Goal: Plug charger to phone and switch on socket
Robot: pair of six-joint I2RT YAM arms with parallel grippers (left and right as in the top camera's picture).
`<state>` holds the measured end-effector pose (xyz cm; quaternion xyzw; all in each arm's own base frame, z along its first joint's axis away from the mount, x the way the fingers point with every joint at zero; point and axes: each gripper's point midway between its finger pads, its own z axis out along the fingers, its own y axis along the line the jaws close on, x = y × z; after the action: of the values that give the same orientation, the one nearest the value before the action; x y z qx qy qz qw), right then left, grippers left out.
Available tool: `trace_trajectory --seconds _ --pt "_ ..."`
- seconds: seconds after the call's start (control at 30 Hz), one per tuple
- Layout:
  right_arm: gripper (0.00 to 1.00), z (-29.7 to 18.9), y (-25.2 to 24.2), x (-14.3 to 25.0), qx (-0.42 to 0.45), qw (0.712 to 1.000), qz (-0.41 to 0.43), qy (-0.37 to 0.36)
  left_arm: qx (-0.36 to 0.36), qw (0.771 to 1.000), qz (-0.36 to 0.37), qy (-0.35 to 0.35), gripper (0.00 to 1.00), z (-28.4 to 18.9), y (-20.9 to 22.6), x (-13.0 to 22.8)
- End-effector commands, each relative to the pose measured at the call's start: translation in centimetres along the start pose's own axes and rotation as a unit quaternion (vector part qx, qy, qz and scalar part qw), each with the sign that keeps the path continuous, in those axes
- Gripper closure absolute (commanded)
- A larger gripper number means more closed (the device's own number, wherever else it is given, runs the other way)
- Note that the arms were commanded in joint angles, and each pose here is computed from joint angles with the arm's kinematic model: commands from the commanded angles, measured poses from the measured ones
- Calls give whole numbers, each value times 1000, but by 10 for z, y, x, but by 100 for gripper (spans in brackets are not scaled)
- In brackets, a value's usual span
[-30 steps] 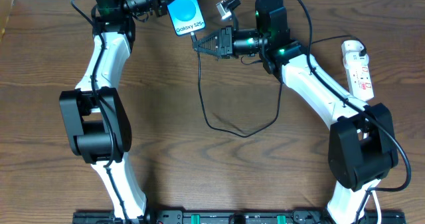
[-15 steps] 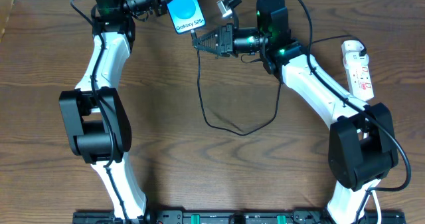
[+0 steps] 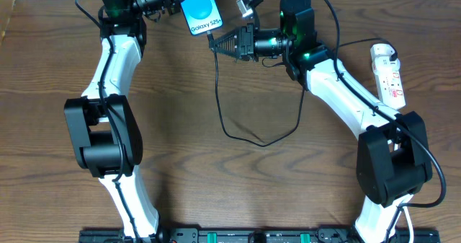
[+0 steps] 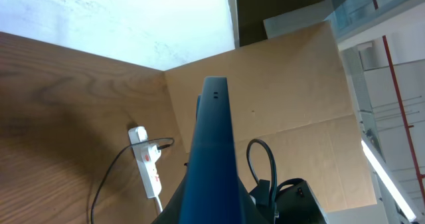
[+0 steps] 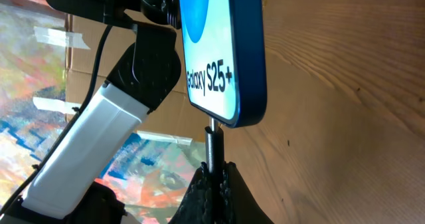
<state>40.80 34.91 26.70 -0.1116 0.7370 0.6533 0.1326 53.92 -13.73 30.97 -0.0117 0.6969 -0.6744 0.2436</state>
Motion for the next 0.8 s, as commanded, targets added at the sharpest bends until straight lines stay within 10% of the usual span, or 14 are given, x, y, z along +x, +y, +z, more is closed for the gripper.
trace_trajectory --seconds 0.0,0.77 --pt "99 -13 -4 -24 16 999 -6 -47 20 998 22 54 93 6 -22 21" --pt "99 -11 0 -14 -4 1000 -2 -18 10 1000 17 13 93 3 -19 6"
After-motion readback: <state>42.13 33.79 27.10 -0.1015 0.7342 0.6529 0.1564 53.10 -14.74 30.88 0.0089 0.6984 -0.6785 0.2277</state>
